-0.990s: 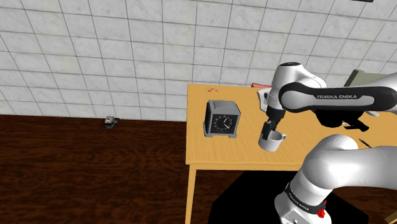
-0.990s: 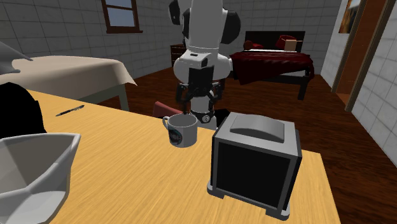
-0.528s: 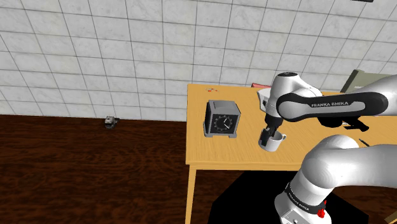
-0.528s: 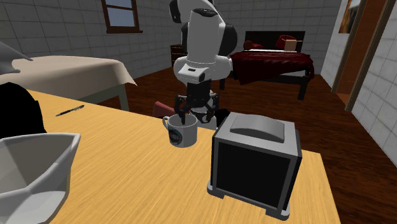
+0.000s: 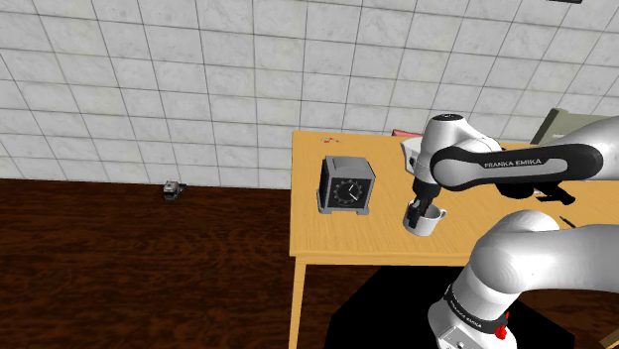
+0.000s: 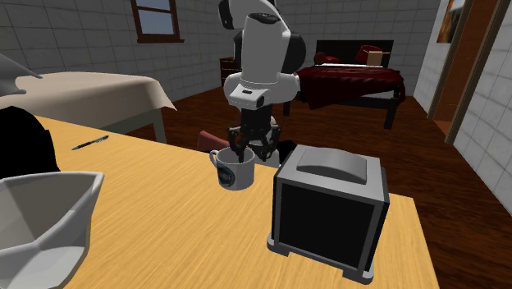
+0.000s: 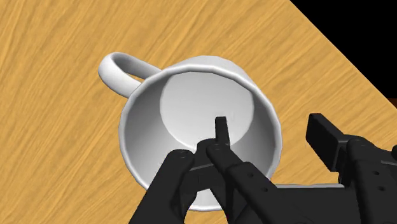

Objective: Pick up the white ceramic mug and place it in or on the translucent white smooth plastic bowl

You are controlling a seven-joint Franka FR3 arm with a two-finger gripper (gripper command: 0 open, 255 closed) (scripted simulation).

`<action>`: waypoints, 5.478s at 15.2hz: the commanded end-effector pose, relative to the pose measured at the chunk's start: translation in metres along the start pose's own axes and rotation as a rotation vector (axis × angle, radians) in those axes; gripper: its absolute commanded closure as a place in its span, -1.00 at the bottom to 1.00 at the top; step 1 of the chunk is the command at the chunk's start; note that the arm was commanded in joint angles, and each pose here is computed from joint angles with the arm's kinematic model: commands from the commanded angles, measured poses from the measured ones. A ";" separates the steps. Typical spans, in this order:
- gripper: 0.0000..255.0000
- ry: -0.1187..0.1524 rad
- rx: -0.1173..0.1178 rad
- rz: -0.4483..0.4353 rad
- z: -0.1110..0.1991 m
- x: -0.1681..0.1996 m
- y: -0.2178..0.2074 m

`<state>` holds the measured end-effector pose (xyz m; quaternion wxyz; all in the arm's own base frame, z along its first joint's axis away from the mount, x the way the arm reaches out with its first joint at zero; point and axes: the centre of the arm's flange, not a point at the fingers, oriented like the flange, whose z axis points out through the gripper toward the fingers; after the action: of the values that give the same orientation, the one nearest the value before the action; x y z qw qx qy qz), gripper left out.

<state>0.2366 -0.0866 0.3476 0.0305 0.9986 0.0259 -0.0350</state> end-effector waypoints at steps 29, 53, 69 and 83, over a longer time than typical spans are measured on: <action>1.00 0.000 0.000 0.000 -0.105 -0.008 0.006; 1.00 0.000 0.000 0.000 -0.211 0.004 0.062; 1.00 0.000 0.000 0.000 -0.217 0.079 0.259; 1.00 0.000 0.000 0.000 -0.205 0.131 0.393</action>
<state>0.4016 -0.4568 0.5710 0.0303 0.9986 0.0257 -0.0354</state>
